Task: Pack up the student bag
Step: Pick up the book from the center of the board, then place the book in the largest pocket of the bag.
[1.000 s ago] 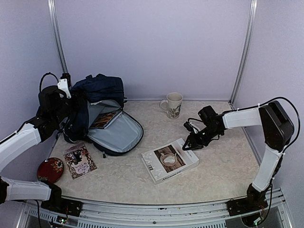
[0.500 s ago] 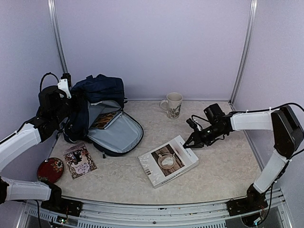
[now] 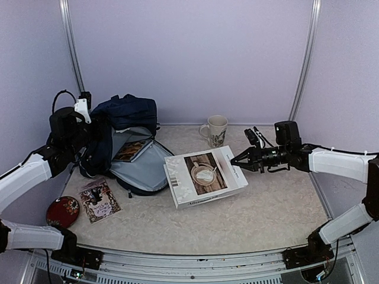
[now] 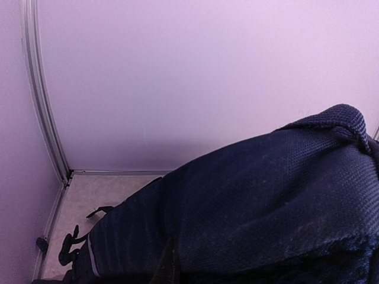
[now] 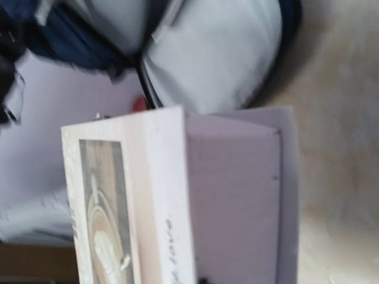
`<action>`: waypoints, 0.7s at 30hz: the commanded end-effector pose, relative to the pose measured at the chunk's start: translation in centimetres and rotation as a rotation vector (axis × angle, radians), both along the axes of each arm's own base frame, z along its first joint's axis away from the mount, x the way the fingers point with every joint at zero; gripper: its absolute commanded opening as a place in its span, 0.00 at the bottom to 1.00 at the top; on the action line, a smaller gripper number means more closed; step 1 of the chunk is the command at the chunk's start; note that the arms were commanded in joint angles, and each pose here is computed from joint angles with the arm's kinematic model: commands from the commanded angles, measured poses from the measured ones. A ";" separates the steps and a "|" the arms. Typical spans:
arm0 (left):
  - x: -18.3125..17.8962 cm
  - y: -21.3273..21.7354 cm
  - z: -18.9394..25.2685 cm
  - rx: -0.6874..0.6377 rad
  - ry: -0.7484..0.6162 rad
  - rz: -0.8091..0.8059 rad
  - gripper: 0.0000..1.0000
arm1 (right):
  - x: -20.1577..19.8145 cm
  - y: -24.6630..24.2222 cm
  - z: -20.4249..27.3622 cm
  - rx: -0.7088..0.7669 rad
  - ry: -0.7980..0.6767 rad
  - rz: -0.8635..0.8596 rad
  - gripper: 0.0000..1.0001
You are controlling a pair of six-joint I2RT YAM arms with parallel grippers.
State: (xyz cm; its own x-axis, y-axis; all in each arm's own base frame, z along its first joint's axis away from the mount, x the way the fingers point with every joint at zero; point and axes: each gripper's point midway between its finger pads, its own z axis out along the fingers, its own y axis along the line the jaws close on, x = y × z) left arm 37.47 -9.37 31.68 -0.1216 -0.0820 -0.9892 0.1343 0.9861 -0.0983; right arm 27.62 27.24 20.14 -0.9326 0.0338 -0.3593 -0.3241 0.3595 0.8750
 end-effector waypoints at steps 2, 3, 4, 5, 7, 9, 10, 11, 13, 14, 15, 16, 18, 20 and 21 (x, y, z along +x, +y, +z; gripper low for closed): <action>-1.5 -2.8 8.7 -0.131 -0.247 -0.125 0.00 | 2.1 4.5 2.5 0.123 0.014 -0.083 0.00; -1.5 -3.1 8.7 -0.137 -0.245 -0.134 0.00 | 2.3 5.7 2.6 0.134 0.013 -0.074 0.00; -1.6 -3.4 8.7 -0.141 -0.243 -0.145 0.00 | 2.7 7.1 2.9 0.152 0.014 -0.061 0.00; -1.6 -3.6 8.6 -0.143 -0.238 -0.154 0.00 | 2.9 8.4 2.9 0.177 0.032 -0.052 0.00; -1.6 -4.1 8.4 -0.144 -0.230 -0.175 0.00 | 3.5 11.0 3.1 0.231 0.047 -0.010 0.00; -1.5 -4.1 8.3 -0.146 -0.227 -0.174 0.00 | 4.6 13.4 2.4 0.245 0.087 0.034 0.00; -1.6 -4.1 8.3 -0.145 -0.228 -0.175 0.00 | 5.1 14.3 1.8 0.246 0.113 0.041 0.00; -1.6 -4.2 8.4 -0.146 -0.229 -0.178 0.00 | 5.8 15.2 0.7 0.238 0.139 0.040 0.00; -1.7 -4.3 8.5 -0.146 -0.231 -0.185 0.00 | 7.0 16.3 -0.7 0.201 0.168 0.026 0.00; -1.8 -4.3 8.6 -0.147 -0.235 -0.189 0.00 | 7.7 16.6 -1.2 0.184 0.175 0.010 0.00; -1.9 -4.4 8.7 -0.146 -0.238 -0.193 0.00 | 8.3 16.7 -1.6 0.174 0.180 -0.013 0.00; -2.1 -4.4 8.9 -0.144 -0.243 -0.194 0.00 | 9.0 16.8 -1.7 0.170 0.182 -0.046 0.00; -2.2 -4.5 9.0 -0.138 -0.246 -0.200 0.00 | 9.9 16.8 -2.4 0.148 0.193 -0.088 0.00; -2.4 -4.6 9.2 -0.136 -0.255 -0.208 0.00 | 10.8 16.6 -3.2 0.111 0.193 -0.133 0.00; -2.5 -4.7 9.3 -0.135 -0.258 -0.214 0.00 | 11.2 16.3 -3.6 0.097 0.198 -0.167 0.00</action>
